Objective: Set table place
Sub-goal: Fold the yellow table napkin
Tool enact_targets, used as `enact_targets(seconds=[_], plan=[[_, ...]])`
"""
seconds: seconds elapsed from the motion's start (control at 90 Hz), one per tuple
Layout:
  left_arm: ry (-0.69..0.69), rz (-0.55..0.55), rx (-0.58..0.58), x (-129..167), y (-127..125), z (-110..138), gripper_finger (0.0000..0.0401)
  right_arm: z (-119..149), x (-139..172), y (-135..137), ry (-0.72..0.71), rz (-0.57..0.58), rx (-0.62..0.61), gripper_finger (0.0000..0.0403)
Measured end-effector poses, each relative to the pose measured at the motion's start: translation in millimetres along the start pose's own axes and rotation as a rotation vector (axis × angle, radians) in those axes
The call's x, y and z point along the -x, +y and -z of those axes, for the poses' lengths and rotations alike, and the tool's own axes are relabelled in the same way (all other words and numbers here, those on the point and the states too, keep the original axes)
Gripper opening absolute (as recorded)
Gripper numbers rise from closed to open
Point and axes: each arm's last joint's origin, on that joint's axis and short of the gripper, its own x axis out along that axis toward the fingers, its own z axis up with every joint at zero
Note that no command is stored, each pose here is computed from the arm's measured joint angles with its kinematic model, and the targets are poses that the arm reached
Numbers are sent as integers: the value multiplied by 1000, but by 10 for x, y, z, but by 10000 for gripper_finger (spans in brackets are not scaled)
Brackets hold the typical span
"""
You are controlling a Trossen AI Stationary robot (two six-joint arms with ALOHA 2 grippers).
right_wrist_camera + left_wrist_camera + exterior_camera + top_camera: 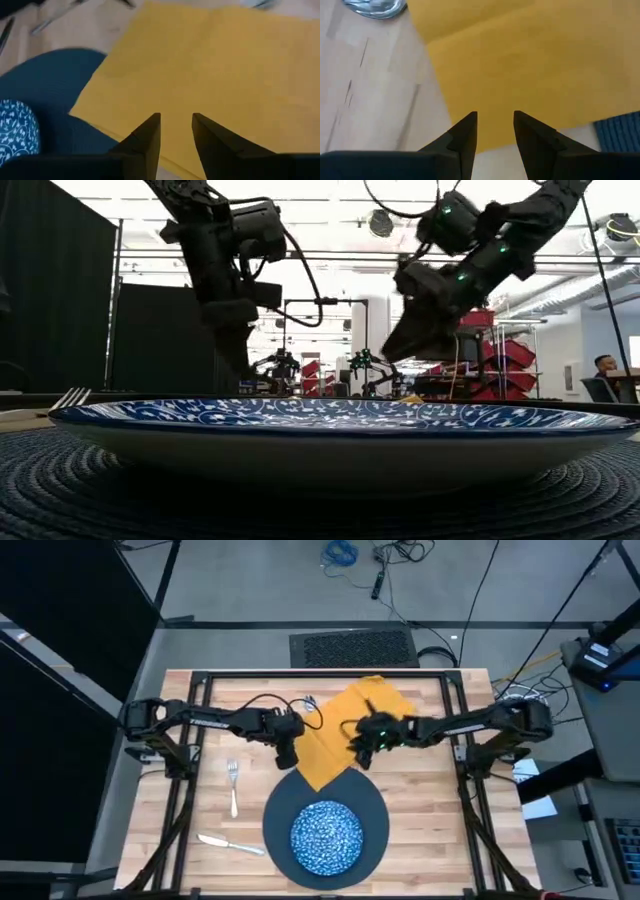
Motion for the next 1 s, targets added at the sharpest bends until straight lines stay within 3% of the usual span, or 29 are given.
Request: enact_targets(seconds=[0.278, 0.611, 0.789, 1.0], plan=[[17, 2, 10, -4, 24, 13, 114, -171, -553, 488, 89, -57, 164, 105], [29, 13, -19, -121, 21, 140, 114, -148, -675, 939, 98, -88, 302, 105], [18, 20, -17, -169, 15, 180, 114, -21, -733, 1045, 129, -103, 466, 105], [9, 21, -16, -173, 11, 177, 114, 25, -745, 1015, 140, 11, 580, 105]])
